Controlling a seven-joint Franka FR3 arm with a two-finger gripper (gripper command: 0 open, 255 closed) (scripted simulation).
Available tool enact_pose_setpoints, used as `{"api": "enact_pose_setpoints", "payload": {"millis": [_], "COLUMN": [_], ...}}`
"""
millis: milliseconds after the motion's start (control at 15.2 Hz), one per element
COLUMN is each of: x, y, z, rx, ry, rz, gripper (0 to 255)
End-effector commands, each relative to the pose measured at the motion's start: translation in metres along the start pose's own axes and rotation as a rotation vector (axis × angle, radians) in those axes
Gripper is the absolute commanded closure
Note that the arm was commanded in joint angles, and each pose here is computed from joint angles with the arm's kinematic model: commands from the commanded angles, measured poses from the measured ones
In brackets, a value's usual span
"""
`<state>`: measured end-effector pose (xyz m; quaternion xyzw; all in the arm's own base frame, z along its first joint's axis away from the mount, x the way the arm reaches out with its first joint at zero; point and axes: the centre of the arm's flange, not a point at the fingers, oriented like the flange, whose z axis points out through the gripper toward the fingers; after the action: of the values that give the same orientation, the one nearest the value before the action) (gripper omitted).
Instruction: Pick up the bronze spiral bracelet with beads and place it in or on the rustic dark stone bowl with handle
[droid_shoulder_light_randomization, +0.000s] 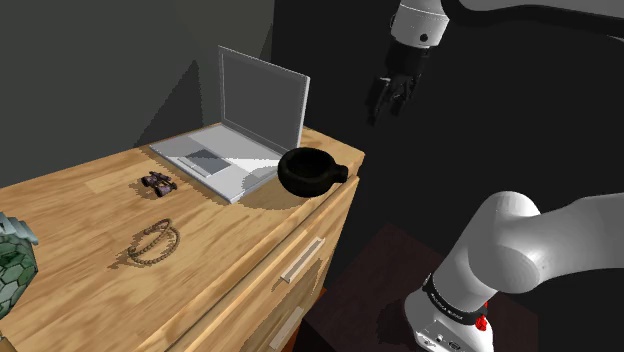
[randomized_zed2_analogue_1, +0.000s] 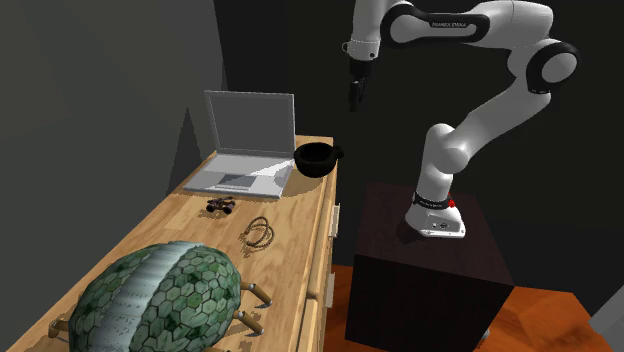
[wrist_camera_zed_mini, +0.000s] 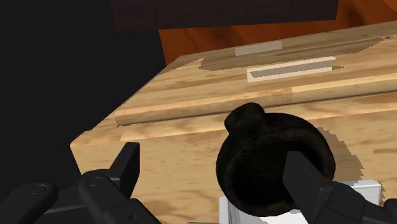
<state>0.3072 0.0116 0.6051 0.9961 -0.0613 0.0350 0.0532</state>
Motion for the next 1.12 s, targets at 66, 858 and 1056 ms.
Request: {"api": "enact_pose_setpoints", "payload": {"millis": [66, 858, 1056], "x": [0.003, 0.038, 0.048], "y": [-0.013, -0.168, -0.206], "z": [0.003, 0.046, 0.057], "rx": [-0.003, -0.042, -0.051], "ry": [-0.001, -0.010, -0.013], "rz": [0.003, 0.035, 0.043], "gripper": [0, 0, 0]}}
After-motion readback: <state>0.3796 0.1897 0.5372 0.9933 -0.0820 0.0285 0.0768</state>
